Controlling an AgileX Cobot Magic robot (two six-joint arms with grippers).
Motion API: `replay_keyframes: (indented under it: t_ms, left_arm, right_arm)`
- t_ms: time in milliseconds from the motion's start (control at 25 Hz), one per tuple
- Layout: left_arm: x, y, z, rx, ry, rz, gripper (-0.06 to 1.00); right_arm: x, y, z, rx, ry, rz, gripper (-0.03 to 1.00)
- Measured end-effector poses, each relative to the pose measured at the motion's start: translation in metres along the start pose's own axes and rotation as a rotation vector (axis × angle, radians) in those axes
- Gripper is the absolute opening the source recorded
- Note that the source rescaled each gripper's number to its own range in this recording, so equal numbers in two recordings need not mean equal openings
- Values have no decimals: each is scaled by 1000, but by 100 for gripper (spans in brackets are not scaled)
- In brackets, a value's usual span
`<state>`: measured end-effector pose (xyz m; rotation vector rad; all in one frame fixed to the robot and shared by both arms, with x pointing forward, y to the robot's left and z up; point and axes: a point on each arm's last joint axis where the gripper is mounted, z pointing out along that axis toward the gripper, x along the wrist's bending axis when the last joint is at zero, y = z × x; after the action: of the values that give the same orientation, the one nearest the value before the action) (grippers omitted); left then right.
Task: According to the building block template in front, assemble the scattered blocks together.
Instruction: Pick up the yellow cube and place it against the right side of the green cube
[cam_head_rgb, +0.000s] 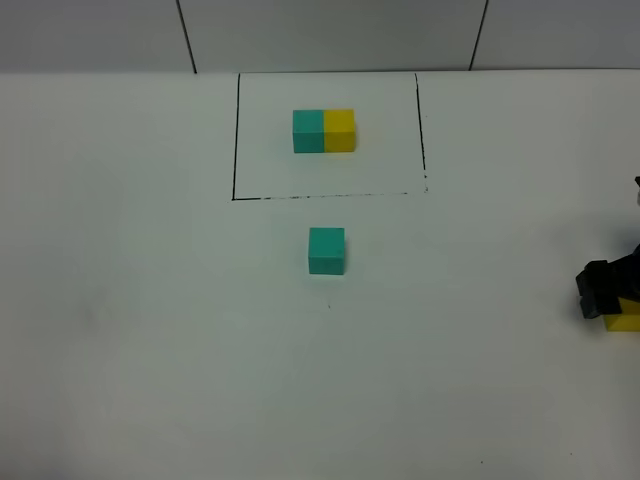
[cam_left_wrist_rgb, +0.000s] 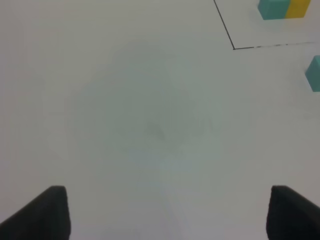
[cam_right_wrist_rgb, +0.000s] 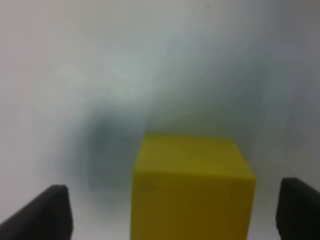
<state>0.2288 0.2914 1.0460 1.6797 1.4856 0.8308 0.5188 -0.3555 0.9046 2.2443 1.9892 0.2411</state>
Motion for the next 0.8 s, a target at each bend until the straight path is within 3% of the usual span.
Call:
replay_keyframes:
  t_ms: [120, 280, 320, 600, 720, 800]
  left_arm:
    - [0, 0, 0, 0, 0, 0, 68]
    - [0, 0, 0, 0, 0, 0, 68]
    - [0, 0, 0, 0, 0, 0, 68]
    - [0, 0, 0, 0, 0, 0, 68]
    - [0, 0, 0, 0, 0, 0, 68]
    - [0, 0, 0, 0, 0, 0, 68]
  right_arm:
    - [0, -1, 5, 16, 1, 0, 57]
    - [-1, -2, 9, 31, -2, -7, 8]
    - [-1, -2, 9, 31, -3, -9, 0]
    - [5, 0, 2, 50, -32, -117, 1]
    - [29, 14, -13, 51, -27, -309, 1]
    - [56, 26, -24, 36, -16, -521, 1]
